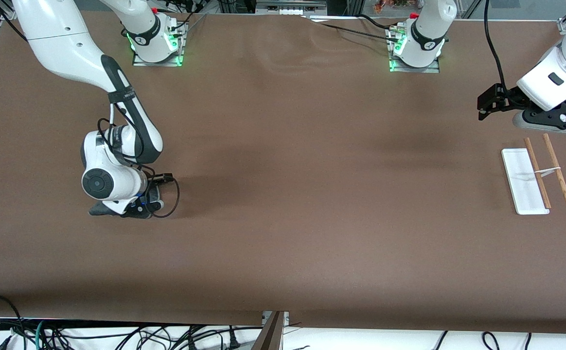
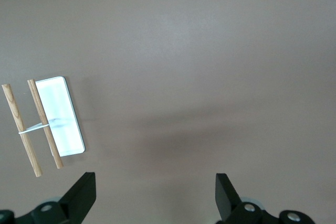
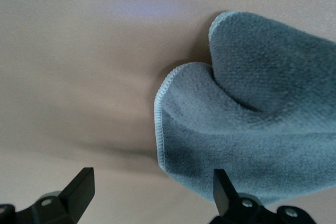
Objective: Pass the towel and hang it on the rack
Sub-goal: 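Reach the right gripper down to the grey towel, then close the right gripper on the towel corner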
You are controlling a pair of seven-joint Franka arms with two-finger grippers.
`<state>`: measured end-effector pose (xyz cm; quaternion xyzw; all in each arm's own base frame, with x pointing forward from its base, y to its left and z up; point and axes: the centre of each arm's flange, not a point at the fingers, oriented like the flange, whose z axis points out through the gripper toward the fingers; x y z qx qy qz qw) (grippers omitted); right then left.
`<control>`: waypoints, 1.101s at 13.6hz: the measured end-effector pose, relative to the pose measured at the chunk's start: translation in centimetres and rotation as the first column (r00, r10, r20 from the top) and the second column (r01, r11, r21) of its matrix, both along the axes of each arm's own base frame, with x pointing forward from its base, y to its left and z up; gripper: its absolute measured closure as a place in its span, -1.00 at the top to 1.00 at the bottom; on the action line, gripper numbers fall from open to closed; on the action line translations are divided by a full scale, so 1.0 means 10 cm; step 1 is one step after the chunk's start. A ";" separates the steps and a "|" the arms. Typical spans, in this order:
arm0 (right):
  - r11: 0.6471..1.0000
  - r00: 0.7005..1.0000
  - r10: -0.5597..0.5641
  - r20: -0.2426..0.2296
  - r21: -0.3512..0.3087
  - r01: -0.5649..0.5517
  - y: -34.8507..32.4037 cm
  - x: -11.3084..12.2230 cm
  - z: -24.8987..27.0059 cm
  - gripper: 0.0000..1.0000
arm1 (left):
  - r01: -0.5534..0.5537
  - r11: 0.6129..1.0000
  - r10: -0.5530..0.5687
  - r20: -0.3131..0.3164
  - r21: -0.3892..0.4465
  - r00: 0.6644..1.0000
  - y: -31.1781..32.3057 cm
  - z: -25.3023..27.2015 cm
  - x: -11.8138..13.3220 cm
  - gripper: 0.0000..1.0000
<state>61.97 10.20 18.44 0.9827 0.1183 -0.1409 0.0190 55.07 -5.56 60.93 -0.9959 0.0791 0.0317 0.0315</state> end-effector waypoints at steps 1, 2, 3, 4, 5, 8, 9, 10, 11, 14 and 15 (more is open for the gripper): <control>1.000 1.000 0.004 0.007 -0.004 -0.004 -0.02 -0.02 -0.03 1.00 | 0.000 1.000 0.000 0.000 0.000 1.000 0.00 0.00 0.00 1.00; 1.000 1.000 0.005 0.013 -0.006 -0.005 -0.03 -0.02 -0.05 1.00 | 0.000 1.000 0.000 0.000 0.000 1.000 0.00 0.00 0.00 1.00; 1.000 1.000 0.005 0.020 -0.007 -0.005 -0.05 -0.02 -0.06 0.99 | 0.000 1.000 0.000 -0.001 0.000 1.000 0.00 0.00 0.00 1.00; 1.000 1.000 0.005 0.027 -0.008 -0.004 -0.07 -0.01 -0.07 0.94 | 0.000 1.000 0.000 -0.002 0.000 1.000 0.00 0.00 0.00 1.00; 1.000 0.999 0.007 0.034 -0.008 -0.007 -0.09 0.00 -0.07 0.93 | 0.000 1.000 0.000 -0.003 0.000 1.000 0.00 0.00 0.00 1.00; 1.000 0.999 0.012 0.042 -0.008 -0.012 -0.13 0.00 -0.10 0.25 | -0.001 1.000 0.001 -0.007 0.001 1.000 0.00 -0.01 -0.01 1.00; 1.000 0.999 0.012 0.040 -0.008 -0.012 -0.13 0.00 -0.10 0.06 | -0.001 1.000 0.001 -0.007 0.001 1.000 0.00 -0.01 -0.01 1.00; 1.000 0.999 0.013 0.041 -0.007 -0.012 -0.13 0.00 -0.10 -0.18 | -0.001 1.000 0.001 -0.008 0.001 1.000 0.01 -0.01 -0.01 1.00; 1.000 0.999 0.014 0.042 -0.007 -0.014 -0.12 0.00 -0.09 -0.41 | -0.001 1.000 0.001 -0.008 0.001 1.000 0.00 -0.01 -0.01 1.00; 1.000 0.999 0.016 0.042 -0.006 -0.015 -0.10 0.00 -0.09 -0.79 | -0.001 1.000 0.001 -0.009 0.001 1.000 0.01 -0.01 -0.01 1.00; 1.000 0.999 0.015 0.041 -0.006 -0.015 -0.11 0.00 -0.09 -0.88 | -0.001 1.000 0.001 -0.009 0.001 1.000 0.01 -0.01 -0.01 1.00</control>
